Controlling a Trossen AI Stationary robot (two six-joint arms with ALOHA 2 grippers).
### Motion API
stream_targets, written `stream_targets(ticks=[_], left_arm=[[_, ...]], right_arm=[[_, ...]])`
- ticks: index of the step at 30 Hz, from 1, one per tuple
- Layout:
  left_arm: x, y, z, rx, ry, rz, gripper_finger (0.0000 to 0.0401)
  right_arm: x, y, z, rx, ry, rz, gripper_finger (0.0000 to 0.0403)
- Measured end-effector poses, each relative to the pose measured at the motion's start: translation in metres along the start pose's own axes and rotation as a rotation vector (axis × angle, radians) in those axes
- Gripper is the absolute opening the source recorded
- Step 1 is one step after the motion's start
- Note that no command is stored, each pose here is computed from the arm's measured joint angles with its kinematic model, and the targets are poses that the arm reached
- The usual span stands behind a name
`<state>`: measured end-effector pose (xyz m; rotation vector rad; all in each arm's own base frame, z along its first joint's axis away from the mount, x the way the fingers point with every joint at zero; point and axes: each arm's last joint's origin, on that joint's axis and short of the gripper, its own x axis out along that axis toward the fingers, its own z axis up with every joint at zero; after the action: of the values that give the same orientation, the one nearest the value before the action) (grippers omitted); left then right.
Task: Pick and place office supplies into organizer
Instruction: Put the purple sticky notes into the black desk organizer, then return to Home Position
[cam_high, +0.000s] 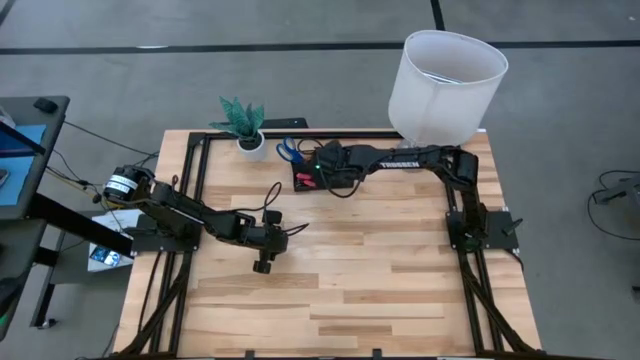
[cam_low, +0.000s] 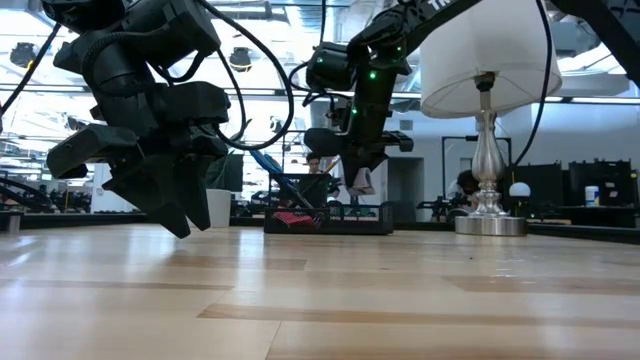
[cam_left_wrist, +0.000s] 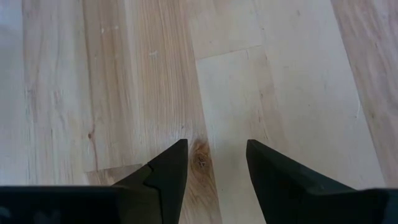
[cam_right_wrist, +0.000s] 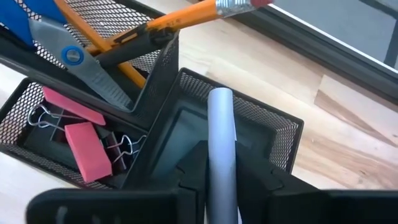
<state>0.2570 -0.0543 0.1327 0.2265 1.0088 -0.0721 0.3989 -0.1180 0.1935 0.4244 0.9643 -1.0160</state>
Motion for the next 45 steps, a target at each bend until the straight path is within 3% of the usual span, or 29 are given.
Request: stream_targets(ticks=[23, 35, 38, 45], left_arm=[[0.0, 0.0, 0.0, 0.0, 0.0, 0.0, 0.0158], [0.0, 0.0, 0.0, 0.0, 0.003, 0.0, 0.0158], [0.0, 0.0, -0.001, -0.01, 0.006, 0.0, 0.0158], [0.0, 0.0, -0.001, -0.014, 0.006, 0.001, 0.0158]], right_arm=[[0.0, 0.001, 0.001, 0.01, -0.013, 0.011, 0.0205], [0.0, 0.001, 0.001, 0.007, -0.012, 0.012, 0.0217], [0.0, 0.001, 0.0, -0.056, 0.002, 0.011, 0.0217], [-0.008, 0.007, -0.021, -0.195, 0.215, 0.122, 0.0219]])
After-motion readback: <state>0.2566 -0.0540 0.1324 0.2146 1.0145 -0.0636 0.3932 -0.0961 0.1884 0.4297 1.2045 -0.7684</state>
